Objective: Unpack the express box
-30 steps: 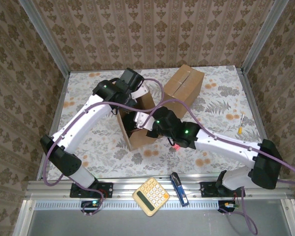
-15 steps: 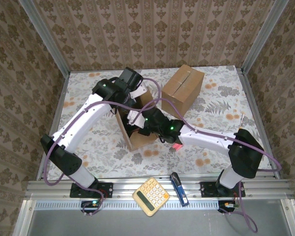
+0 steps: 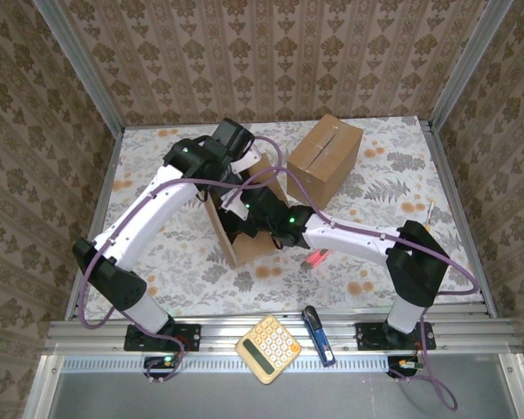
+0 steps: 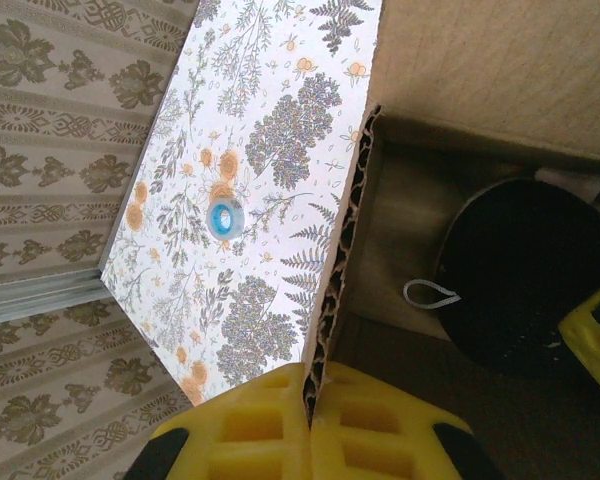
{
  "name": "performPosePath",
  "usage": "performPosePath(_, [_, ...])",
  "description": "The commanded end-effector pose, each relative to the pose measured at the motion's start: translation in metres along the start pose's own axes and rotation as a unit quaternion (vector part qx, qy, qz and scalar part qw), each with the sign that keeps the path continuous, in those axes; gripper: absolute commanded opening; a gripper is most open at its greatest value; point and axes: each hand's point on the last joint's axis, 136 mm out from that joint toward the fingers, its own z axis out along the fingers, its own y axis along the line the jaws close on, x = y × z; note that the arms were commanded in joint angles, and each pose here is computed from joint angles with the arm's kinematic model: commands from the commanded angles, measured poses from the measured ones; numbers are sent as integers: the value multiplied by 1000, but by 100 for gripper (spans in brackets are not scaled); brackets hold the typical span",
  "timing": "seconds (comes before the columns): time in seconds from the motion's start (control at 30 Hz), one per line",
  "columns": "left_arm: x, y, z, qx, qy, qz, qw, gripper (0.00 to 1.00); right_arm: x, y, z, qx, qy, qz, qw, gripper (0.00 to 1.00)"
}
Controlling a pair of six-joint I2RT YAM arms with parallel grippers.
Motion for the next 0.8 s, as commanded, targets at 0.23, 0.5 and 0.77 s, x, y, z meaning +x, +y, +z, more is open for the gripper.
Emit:
performPosePath(0.23, [-8,-2,-22,2,-20,-8,1000,0,33,-10,22,29,112,133,984,28])
performPosePath(0.5, [-9,-7,-21,5,-18,-5,1000,0,45,0,31,22,129,208,969,65])
performPosePath(0.77, [-10,-12,-20,9,-20,-2,1000,0,74,8,56,26,183,228,956,79])
